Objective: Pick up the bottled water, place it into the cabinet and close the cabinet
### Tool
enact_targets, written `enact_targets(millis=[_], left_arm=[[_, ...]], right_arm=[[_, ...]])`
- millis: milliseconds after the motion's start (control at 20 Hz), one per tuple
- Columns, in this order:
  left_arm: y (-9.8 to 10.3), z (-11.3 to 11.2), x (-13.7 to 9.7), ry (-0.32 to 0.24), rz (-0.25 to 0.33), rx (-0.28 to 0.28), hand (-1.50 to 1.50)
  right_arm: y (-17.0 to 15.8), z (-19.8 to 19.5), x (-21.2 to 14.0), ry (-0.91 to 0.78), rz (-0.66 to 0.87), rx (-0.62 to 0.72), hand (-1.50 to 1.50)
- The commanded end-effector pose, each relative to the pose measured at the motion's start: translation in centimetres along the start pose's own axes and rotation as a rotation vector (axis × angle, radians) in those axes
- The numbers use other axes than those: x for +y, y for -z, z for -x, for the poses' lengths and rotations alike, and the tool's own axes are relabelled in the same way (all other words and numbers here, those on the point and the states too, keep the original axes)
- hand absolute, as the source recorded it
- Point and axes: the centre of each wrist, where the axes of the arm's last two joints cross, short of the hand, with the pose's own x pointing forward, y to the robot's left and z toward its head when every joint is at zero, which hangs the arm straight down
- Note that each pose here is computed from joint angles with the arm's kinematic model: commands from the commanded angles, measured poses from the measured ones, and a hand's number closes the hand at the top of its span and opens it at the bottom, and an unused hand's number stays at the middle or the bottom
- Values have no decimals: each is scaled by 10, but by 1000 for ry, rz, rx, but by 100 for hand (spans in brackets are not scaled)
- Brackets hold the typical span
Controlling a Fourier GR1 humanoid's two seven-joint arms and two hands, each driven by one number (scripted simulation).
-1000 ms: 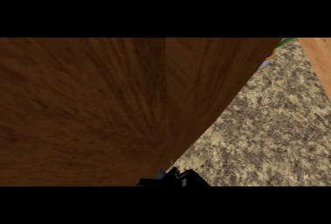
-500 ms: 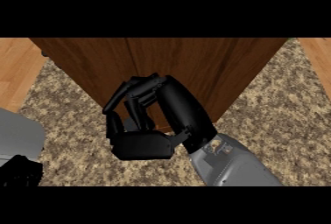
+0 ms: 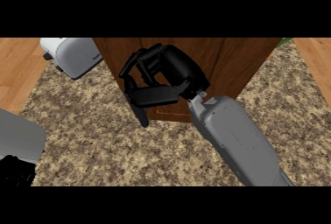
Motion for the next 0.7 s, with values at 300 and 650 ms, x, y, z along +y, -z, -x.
enact_targets(millis=[300, 650], left_arm=[[6, 6, 3, 12, 35, -10, 150], [15, -2, -9, 3, 56, -3, 150]], right_arm=[[14, 19, -65, -30, 127, 46, 150], [4, 34, -84, -35, 125, 48, 150]])
